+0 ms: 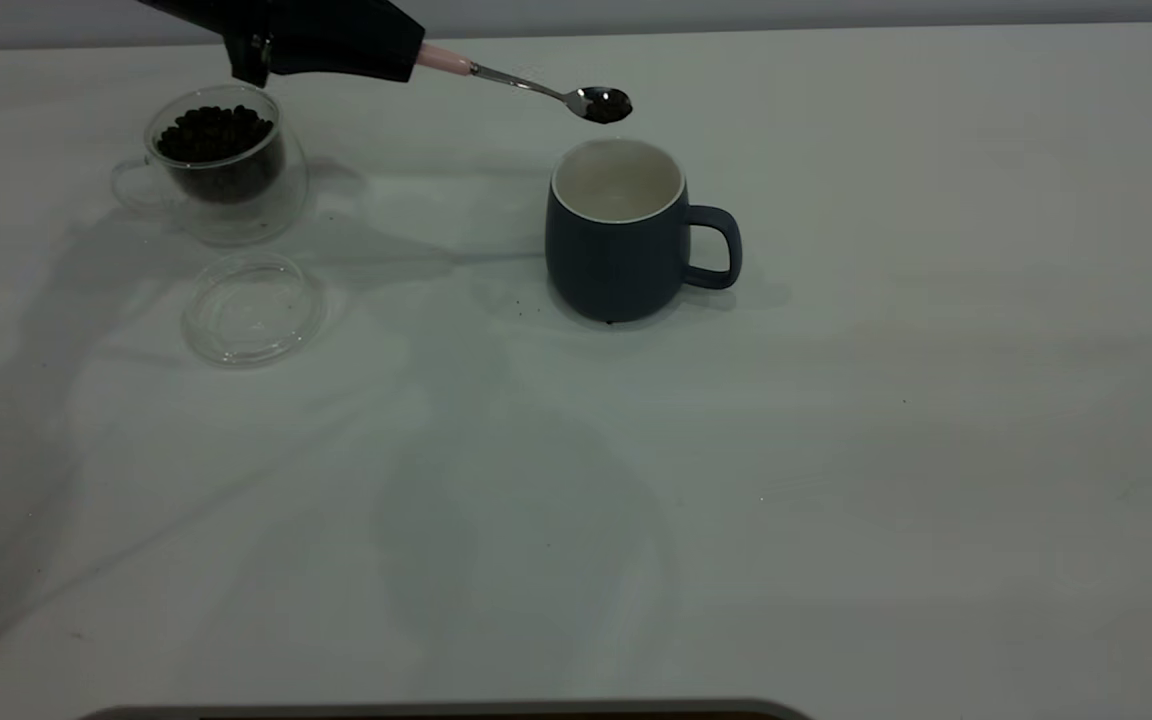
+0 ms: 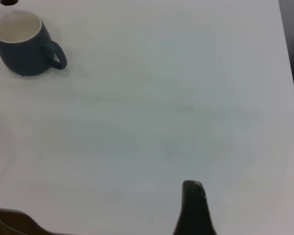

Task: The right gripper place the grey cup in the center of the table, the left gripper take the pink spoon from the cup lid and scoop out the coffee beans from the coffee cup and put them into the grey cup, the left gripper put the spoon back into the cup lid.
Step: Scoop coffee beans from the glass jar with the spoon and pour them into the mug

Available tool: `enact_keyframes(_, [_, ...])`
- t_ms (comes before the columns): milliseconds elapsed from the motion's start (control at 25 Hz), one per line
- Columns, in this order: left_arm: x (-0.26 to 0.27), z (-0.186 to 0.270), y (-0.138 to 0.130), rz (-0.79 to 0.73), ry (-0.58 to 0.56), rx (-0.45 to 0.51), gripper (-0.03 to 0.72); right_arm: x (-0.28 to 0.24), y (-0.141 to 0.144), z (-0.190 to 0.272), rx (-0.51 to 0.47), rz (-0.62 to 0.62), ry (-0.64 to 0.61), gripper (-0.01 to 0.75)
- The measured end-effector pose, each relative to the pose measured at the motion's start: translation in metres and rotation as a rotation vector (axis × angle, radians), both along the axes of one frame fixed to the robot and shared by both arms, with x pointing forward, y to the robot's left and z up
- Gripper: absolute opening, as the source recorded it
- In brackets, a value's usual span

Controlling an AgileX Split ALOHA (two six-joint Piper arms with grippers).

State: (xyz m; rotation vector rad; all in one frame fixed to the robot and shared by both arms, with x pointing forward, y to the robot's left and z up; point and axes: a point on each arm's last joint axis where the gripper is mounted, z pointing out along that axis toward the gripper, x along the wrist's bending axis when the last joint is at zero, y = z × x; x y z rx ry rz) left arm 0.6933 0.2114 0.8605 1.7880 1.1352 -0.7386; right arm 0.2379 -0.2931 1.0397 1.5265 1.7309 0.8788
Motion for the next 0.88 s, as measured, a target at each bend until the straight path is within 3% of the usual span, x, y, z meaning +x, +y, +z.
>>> enact_keyframes(440, [0.0000, 0.0000, 0.0000, -0.066, -0.133, -0.004, 0.127, 0.0000, 0.0000, 0.0000, 0.000, 0.000, 0.000, 0.591])
enact_keyframes(880, [0.0013, -0.0008, 0.0004, -0.160, -0.349, 0.001, 0.127, 0.0000, 0.0000, 0.0000, 0.000, 0.000, 0.000, 0.591])
